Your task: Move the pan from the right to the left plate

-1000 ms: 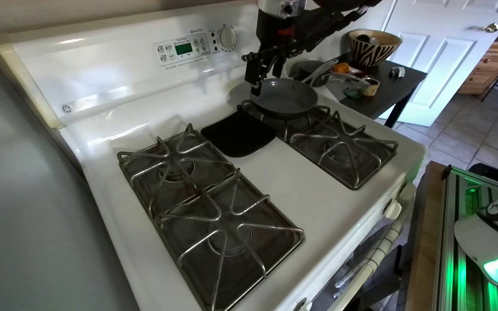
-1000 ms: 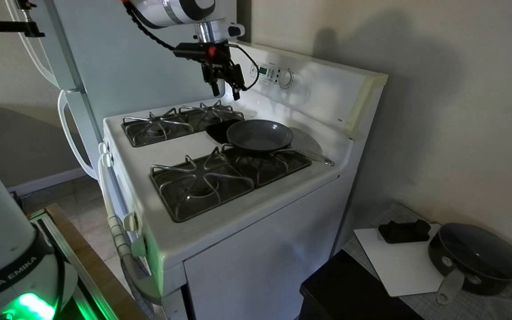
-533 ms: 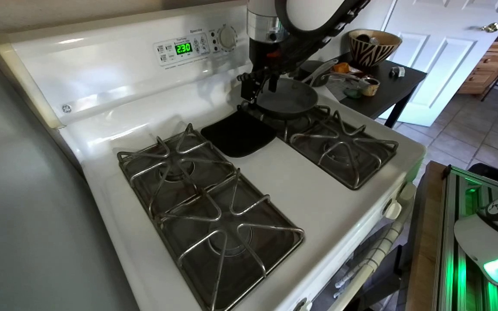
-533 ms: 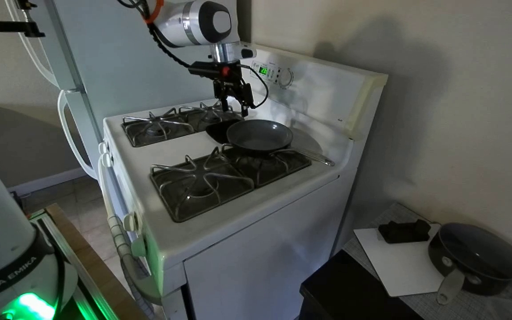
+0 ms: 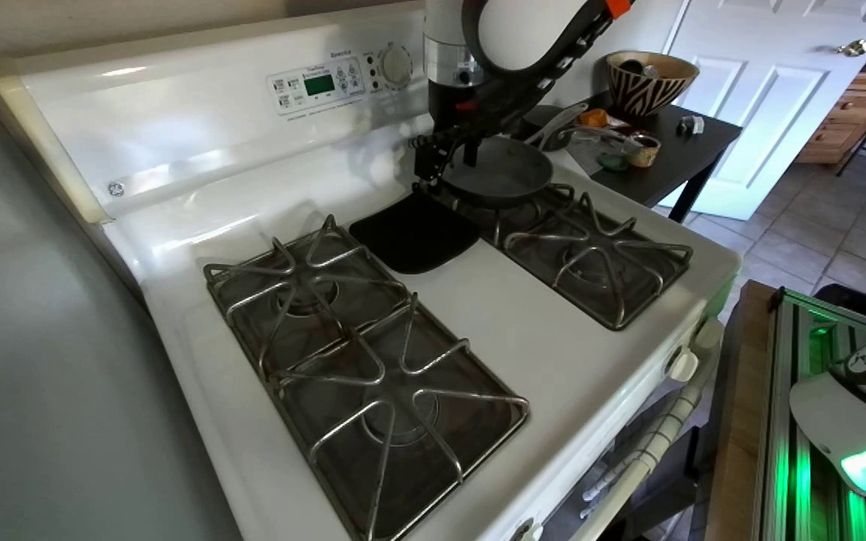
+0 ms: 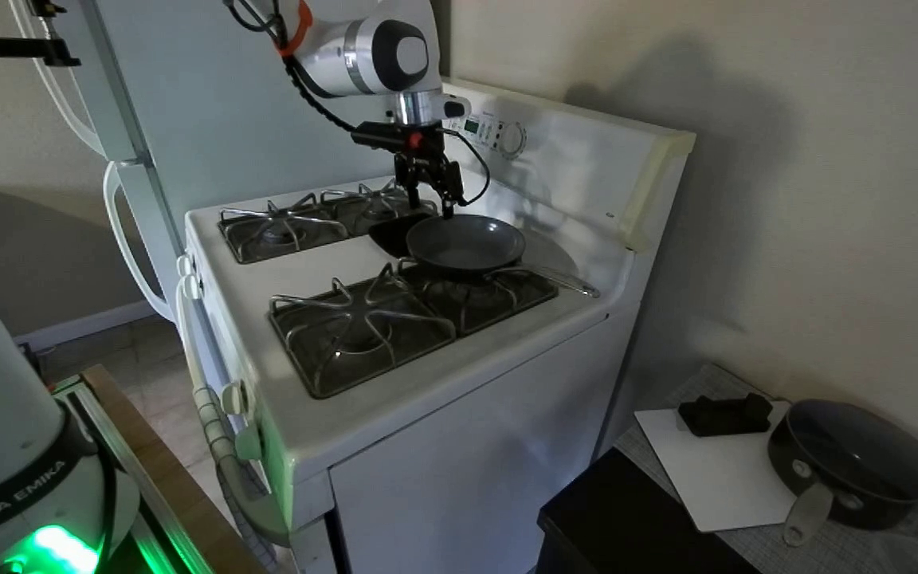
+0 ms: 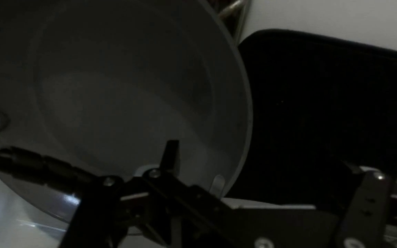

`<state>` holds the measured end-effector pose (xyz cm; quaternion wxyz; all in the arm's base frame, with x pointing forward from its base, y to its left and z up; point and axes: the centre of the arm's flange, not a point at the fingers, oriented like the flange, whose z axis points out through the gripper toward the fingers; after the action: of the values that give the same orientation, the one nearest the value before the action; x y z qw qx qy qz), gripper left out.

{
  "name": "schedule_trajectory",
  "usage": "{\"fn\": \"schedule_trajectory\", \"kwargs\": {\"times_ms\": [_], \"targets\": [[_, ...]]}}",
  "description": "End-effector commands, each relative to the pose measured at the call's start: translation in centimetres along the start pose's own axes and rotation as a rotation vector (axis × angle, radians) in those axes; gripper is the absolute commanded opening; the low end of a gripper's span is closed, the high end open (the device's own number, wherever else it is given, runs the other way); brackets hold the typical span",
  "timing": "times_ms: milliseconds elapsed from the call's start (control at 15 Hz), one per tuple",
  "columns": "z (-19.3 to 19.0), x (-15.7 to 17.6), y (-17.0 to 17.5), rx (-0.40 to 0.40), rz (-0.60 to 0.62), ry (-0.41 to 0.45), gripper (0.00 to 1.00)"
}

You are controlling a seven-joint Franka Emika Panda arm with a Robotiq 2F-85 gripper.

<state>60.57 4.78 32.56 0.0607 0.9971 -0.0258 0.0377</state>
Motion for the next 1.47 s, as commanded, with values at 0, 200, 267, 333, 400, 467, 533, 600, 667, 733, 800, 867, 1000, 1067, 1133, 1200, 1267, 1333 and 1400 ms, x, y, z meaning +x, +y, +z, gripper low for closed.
{"fn": "schedule_trajectory", "kwargs": {"times_ms": [0,200,267,333,400,467,533,600,667,733,800,867,1000,1067,1133,1200,1267,1333,1400], "targets": [[1.5,1.0,-0.4,0.016,0.049,0.006,0.91],[2.1,1.3,-0.6,0.029,0.066,0.000,0.60],[2.2,1.3,-0.7,0.031,0.071,-0.004,0.49],[2.4,1.4,-0.8,0.033,0.075,-0.006,0.42],[2.6,1.4,-0.9,0.034,0.078,-0.007,0.34],[2.7,1.5,-0.9,0.033,0.080,-0.008,0.24],[2.8,1.5,-0.8,0.031,0.082,-0.007,0.17],[2.8,1.6,-0.7,0.030,0.084,-0.006,0.08],[2.9,1.7,-0.7,0.029,0.087,-0.005,0.01],[2.8,1.8,-0.6,0.028,0.091,-0.003,0.00],[2.7,2.0,-0.5,0.028,0.095,-0.002,0.00],[2.7,2.0,-0.5,0.027,0.106,0.001,0.00],[2.5,2.2,-0.5,0.025,0.109,0.003,0.00],[2.4,2.2,-0.5,0.025,0.116,0.003,0.01],[2.2,2.4,-0.6,0.026,0.121,0.002,0.01],[2.0,2.3,-0.7,0.026,0.125,0.002,0.01],[1.9,2.2,-0.9,0.026,0.131,0.000,0.01],[1.8,2.3,-1.1,0.026,0.132,0.001,0.01],[1.7,2.3,-1.3,0.026,0.135,0.002,0.01]]}}
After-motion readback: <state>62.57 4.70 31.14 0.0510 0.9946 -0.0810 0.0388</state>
